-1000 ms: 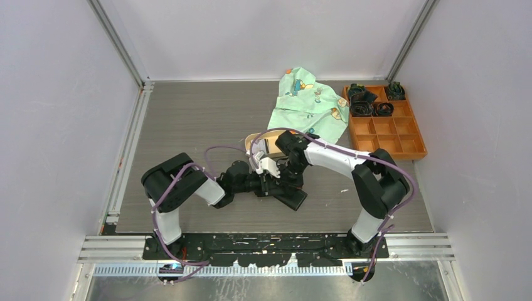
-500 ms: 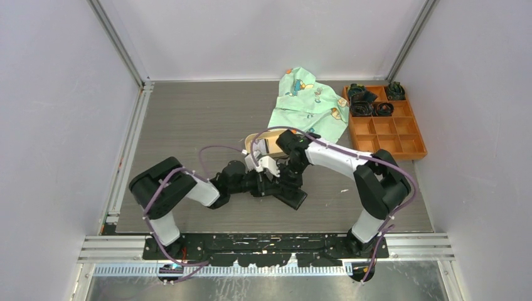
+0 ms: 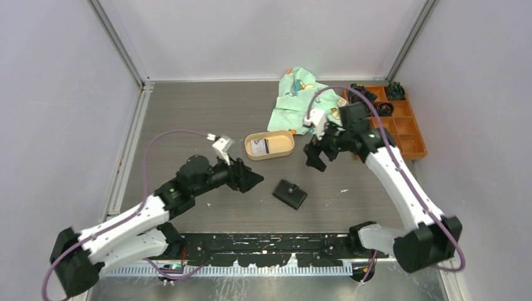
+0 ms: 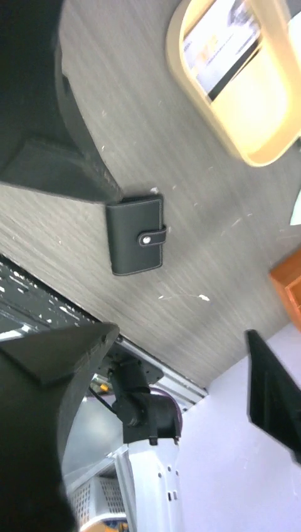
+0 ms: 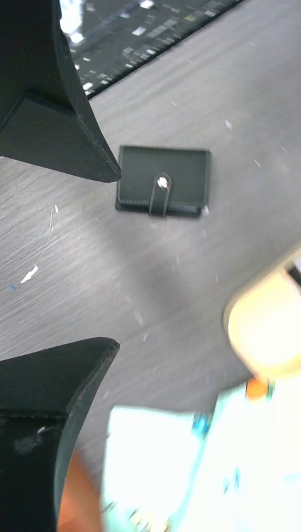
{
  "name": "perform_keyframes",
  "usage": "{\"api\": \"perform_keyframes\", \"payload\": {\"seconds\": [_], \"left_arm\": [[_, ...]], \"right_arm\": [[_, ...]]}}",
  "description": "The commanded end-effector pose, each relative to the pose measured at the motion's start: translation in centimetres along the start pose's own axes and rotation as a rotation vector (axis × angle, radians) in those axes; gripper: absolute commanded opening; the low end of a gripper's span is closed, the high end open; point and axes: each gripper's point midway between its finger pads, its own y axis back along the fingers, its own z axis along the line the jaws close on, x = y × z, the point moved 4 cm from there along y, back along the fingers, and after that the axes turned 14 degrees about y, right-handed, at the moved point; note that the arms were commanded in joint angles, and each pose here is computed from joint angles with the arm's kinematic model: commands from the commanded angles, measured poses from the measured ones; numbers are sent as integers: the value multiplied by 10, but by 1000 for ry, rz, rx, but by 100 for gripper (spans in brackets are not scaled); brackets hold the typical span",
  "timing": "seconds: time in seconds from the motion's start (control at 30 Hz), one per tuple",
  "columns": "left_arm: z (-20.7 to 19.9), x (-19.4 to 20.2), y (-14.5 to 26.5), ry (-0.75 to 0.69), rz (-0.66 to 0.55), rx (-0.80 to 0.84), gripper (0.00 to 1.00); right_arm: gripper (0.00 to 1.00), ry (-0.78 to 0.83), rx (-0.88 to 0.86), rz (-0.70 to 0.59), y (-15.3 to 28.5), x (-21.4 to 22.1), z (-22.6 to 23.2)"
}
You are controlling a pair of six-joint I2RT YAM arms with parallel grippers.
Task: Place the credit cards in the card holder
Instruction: Reset both arms
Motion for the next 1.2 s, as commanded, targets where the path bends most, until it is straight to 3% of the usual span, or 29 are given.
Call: {"api": "perform_keyframes", "payload": {"seconds": [0.0, 0.03, 0.1, 0.23, 0.37, 0.63, 1.17], "left_arm": [[-18, -36, 51, -111, -146, -54, 80], [-24, -44, 61, -109, -189, -50, 88], [-38, -57, 81, -104, -260, -30, 94], [-65, -81, 116, -89, -349, 6, 96], [-82, -94, 142, -72, -352, -27, 97], [-92, -104, 169, -130, -299, -122, 100], [-87, -89, 192, -131, -351, -52, 100]], "right_arm": [[100, -127, 358, -155, 70, -33, -36], [100, -221, 439, -166, 83, -39, -44], [99, -383, 581, -210, 111, -52, -55], [100, -364, 488, -344, 149, -91, -27], [100, -344, 479, -404, 176, -111, -12], [100, -677, 698, -552, 222, -114, -14], [99, -640, 632, -563, 217, -107, -9]]}}
